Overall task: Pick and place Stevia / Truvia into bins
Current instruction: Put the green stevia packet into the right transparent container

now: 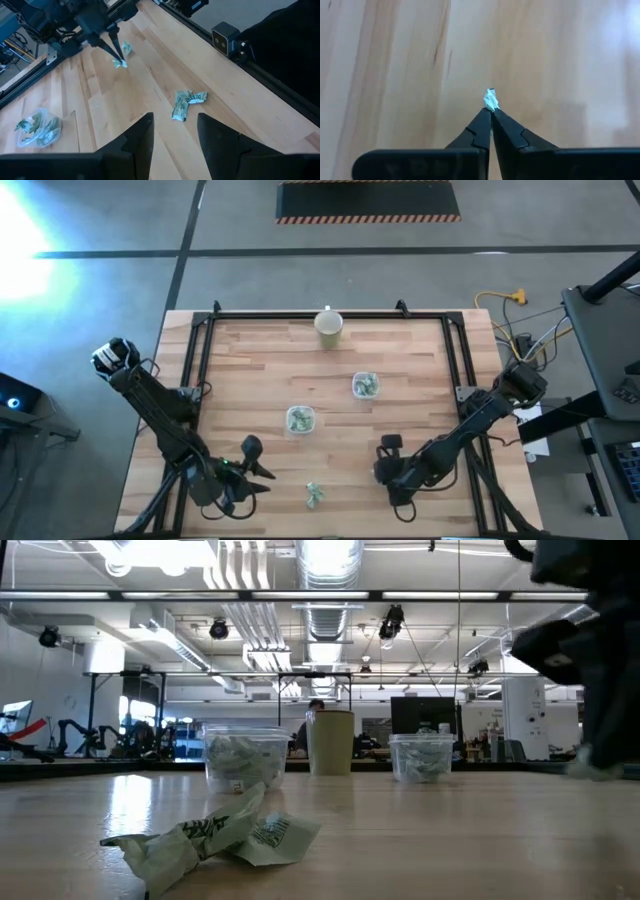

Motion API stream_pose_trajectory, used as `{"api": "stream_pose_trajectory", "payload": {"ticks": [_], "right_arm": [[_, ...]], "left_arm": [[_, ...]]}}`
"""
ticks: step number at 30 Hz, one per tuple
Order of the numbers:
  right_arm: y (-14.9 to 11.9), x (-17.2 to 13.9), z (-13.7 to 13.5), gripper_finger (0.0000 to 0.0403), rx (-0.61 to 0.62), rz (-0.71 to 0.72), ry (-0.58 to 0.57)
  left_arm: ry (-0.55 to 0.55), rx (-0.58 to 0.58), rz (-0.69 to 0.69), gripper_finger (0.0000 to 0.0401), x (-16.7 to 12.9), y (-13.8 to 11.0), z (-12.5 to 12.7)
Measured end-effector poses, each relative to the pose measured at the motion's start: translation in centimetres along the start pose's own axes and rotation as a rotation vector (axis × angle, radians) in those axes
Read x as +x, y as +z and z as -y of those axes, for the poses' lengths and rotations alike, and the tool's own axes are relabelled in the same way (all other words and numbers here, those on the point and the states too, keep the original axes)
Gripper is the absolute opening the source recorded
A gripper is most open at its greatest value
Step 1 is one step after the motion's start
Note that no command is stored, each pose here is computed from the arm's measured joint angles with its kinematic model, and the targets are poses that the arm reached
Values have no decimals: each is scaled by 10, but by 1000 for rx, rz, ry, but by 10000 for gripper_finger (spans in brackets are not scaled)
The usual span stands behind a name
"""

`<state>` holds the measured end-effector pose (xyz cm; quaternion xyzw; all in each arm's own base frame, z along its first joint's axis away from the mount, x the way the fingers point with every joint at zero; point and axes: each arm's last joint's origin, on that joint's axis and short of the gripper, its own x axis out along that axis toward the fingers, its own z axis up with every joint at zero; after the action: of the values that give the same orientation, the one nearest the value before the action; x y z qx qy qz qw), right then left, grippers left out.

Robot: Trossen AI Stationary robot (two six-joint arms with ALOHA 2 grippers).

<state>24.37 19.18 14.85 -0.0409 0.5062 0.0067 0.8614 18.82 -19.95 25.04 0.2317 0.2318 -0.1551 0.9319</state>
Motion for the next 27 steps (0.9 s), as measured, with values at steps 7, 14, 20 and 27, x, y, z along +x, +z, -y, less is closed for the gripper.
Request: {"api": "stream_pose_trajectory", "payload": {"ticks": [7,14,20,27], "right_arm": [[23,-12,-1,8,-180,167,-196],[37,-27,10,8,-308,298,-669],[42,-30,37,8,-322,287,-985],[50,-13,85,8,-233,180,-1104]], "left_arm": [[0,0,0,135,0,0,0],[0,0,0,135,0,0,0],[0,0,0,135,0,0,0],[0,0,-1,135,0,0,0]]}}
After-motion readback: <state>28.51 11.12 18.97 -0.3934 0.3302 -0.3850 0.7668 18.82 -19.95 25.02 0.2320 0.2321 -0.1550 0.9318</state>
